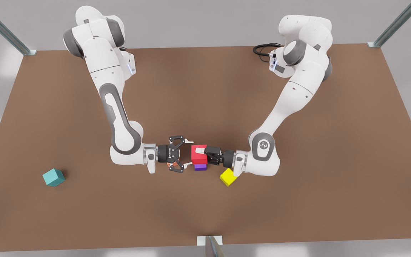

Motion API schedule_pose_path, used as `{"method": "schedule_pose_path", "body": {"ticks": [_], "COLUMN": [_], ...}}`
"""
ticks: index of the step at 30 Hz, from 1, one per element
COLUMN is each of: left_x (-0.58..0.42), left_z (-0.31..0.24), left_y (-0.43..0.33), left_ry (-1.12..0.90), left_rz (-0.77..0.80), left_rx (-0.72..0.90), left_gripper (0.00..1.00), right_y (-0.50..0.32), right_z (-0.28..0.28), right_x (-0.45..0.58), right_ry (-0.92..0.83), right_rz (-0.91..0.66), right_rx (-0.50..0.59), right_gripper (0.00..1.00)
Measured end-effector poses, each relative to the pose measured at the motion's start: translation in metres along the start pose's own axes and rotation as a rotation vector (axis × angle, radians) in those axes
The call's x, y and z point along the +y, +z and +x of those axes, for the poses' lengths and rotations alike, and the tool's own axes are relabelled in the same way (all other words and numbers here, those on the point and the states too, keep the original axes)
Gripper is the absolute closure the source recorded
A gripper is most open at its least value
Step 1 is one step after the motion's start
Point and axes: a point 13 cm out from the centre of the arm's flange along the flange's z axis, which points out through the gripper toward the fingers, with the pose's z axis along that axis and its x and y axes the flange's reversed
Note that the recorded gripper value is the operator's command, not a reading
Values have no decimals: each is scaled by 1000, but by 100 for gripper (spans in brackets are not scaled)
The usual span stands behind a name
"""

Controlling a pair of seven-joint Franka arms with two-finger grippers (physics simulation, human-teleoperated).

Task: Pick up red wooden cube and pass to hand red wooden cube and place in blue wooden cube

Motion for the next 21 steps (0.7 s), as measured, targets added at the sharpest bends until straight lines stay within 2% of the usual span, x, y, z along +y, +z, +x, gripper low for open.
{"method": "schedule_pose_path", "body": {"ticks": [21], "left_x": [1], "left_z": [0], "left_y": [19], "left_ry": [8], "left_rz": [-2], "left_rx": [-11], "left_gripper": [50], "right_y": [-4], "right_z": [-5], "right_x": [-7], "right_ry": [-36], "right_rz": [20], "right_rx": [-17], "right_gripper": [0]}}
